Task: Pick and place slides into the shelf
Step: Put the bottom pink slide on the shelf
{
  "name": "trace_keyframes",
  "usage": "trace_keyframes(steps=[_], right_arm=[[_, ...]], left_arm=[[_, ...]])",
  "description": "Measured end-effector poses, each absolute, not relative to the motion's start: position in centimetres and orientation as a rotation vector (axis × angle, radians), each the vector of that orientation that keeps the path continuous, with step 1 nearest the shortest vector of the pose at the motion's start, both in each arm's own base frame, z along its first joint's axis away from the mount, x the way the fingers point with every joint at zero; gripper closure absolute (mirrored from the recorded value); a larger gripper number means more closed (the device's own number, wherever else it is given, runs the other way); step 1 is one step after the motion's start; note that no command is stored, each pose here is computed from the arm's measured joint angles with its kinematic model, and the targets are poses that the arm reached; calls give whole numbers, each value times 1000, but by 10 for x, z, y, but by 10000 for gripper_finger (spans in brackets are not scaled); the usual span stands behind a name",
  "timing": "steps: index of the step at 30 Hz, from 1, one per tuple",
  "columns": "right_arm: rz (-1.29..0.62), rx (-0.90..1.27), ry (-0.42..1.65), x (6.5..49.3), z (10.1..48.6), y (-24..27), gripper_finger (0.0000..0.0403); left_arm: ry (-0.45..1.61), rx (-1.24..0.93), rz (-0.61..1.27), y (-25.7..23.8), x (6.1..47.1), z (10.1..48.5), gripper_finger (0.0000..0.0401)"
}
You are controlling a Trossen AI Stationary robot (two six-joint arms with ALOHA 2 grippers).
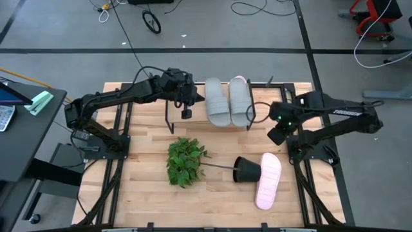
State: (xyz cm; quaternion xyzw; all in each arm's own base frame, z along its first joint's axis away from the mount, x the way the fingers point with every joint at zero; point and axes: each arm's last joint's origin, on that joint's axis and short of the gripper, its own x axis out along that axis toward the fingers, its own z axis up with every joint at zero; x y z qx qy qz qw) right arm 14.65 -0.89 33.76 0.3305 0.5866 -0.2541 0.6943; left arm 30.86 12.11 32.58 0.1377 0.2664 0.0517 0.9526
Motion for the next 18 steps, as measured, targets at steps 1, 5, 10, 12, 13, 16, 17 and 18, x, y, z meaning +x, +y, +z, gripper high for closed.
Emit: trace_keyframes(steps=[1, 5, 10, 12, 13, 16, 17, 18], right_arm=[[-566, 742, 1312, 147, 337, -5, 390], [-599, 767, 1377, 144, 318, 9, 390], [-620, 842, 1451, 131, 277, 20, 390], [-608, 881, 1443, 128, 266, 22, 390], [-606, 903, 1431, 126, 261, 22, 390], [-577, 968, 1379, 124, 250, 23, 390], [-570, 992, 1366, 123, 247, 23, 390], [-565, 1012, 1365, 122, 245, 23, 388]], left_arm=[[542, 280, 105, 121, 309, 326, 374], [542, 279, 106, 121, 308, 326, 377], [542, 280, 107, 121, 308, 326, 386], [542, 279, 105, 121, 309, 326, 389], [542, 279, 105, 121, 309, 326, 389], [543, 278, 107, 121, 308, 326, 387], [543, 279, 107, 121, 308, 326, 385], [543, 279, 107, 121, 308, 326, 382]])
